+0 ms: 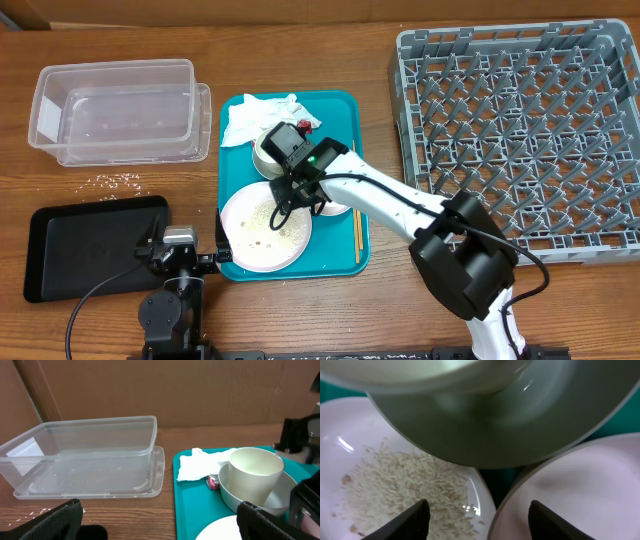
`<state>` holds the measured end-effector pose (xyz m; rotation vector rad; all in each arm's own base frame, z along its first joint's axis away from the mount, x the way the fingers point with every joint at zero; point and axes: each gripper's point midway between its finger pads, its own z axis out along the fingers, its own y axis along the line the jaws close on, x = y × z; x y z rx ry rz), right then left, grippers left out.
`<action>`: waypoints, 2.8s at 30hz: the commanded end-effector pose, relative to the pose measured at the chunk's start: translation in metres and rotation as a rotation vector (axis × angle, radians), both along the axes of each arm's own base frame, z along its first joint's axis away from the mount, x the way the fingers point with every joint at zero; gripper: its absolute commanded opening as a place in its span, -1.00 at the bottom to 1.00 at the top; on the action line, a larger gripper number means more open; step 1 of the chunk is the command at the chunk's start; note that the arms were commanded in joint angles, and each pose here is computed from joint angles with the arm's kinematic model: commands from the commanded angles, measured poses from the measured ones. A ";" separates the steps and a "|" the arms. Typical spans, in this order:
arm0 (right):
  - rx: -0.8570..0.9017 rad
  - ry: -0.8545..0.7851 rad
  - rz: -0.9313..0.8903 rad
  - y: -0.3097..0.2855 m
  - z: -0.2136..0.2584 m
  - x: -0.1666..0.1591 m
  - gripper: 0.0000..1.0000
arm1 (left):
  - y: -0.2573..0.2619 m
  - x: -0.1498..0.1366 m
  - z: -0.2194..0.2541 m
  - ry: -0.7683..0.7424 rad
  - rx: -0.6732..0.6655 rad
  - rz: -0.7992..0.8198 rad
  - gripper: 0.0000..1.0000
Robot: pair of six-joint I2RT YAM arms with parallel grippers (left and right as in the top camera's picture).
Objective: Sort waste into correct bins and load items into the dishwasher
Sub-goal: 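Grasp the pink bowl rim with the right gripper, then lift the pink bowl and carry it to the dish rack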
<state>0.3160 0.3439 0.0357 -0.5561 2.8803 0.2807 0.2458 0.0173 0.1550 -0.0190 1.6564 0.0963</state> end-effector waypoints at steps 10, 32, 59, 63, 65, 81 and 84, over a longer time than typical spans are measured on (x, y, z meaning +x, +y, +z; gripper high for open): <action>-0.063 -0.107 -0.074 -0.008 0.010 0.014 0.04 | -0.001 0.000 0.001 -0.010 -0.013 -0.005 1.00; -0.035 -0.113 -0.082 -0.008 0.029 0.011 -0.83 | -0.001 0.000 0.001 -0.010 -0.013 -0.005 0.99; 0.459 -0.317 -0.336 -0.224 0.249 0.101 -0.92 | -0.001 0.000 0.001 -0.010 -0.013 -0.005 1.00; 0.736 -0.300 -0.220 -0.245 0.266 0.113 -0.92 | -0.001 0.000 0.001 -0.010 -0.013 -0.005 0.99; 0.865 -0.296 -0.176 -0.256 0.273 0.119 -0.92 | -0.001 0.000 0.001 -0.010 -0.013 -0.005 1.00; 1.168 -0.070 -0.335 -0.316 0.191 0.176 -0.92 | -0.001 0.000 0.001 -0.010 -0.013 -0.005 1.00; 1.180 -0.029 -0.393 -0.326 0.176 0.180 -0.92 | -0.001 0.000 0.001 -0.010 -0.013 -0.005 0.99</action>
